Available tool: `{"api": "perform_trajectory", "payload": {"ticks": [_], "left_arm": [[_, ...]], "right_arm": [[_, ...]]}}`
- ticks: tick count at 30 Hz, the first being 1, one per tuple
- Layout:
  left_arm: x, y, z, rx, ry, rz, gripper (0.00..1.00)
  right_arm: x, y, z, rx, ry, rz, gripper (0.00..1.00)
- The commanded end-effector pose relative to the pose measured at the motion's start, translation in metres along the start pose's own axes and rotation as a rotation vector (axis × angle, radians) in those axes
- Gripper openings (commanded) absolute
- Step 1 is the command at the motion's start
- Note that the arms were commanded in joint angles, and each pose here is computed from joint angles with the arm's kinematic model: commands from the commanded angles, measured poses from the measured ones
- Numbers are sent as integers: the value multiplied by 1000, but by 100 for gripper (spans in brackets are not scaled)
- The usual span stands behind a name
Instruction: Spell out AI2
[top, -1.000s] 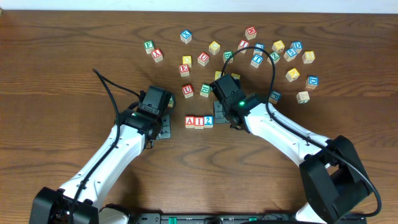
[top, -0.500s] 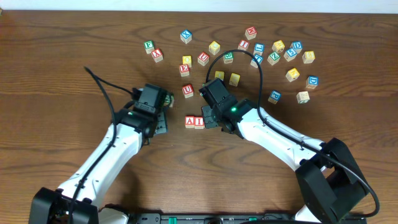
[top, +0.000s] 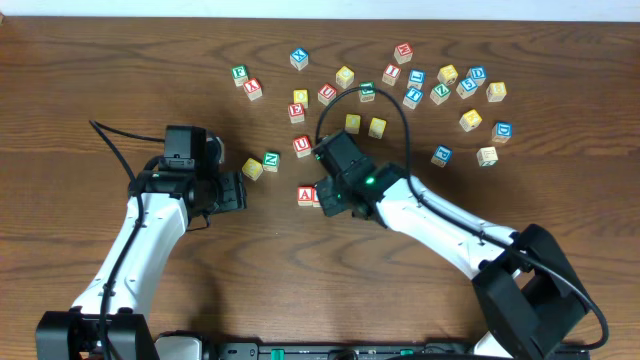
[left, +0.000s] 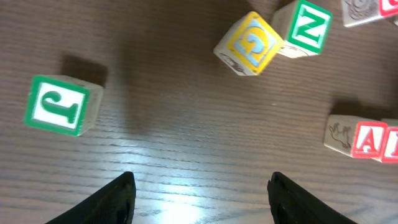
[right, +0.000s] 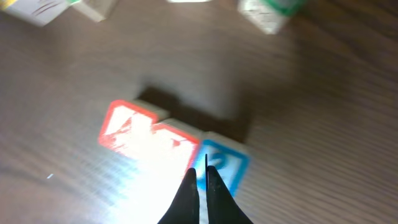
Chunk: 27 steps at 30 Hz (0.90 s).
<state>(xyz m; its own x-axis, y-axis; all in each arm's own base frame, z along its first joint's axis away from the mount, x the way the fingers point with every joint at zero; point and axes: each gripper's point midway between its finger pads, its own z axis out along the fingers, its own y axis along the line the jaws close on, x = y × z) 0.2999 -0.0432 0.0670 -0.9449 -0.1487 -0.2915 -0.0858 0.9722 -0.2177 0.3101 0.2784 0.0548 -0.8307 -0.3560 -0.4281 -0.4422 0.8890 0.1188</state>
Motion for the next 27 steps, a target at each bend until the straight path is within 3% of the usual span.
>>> {"api": "perform_trajectory", "payload": {"ticks": [1, 4, 5, 6, 27], "left_arm": [[5, -3, 2, 29, 17, 32, 67], [5, -3, 2, 26, 17, 32, 80], [5, -3, 2, 26, 17, 33, 97], [5, -3, 2, 26, 17, 32, 98], [5, -3, 2, 26, 17, 32, 99]], "right_arm": [[6, 23, 0, -40, 10, -92, 1], [14, 34, 0, -51, 27, -118, 1], [17, 37, 0, -53, 35, -127, 1], [19, 39, -1, -54, 38, -132, 1], [34, 30, 11, 10, 34, -95, 1]]}}
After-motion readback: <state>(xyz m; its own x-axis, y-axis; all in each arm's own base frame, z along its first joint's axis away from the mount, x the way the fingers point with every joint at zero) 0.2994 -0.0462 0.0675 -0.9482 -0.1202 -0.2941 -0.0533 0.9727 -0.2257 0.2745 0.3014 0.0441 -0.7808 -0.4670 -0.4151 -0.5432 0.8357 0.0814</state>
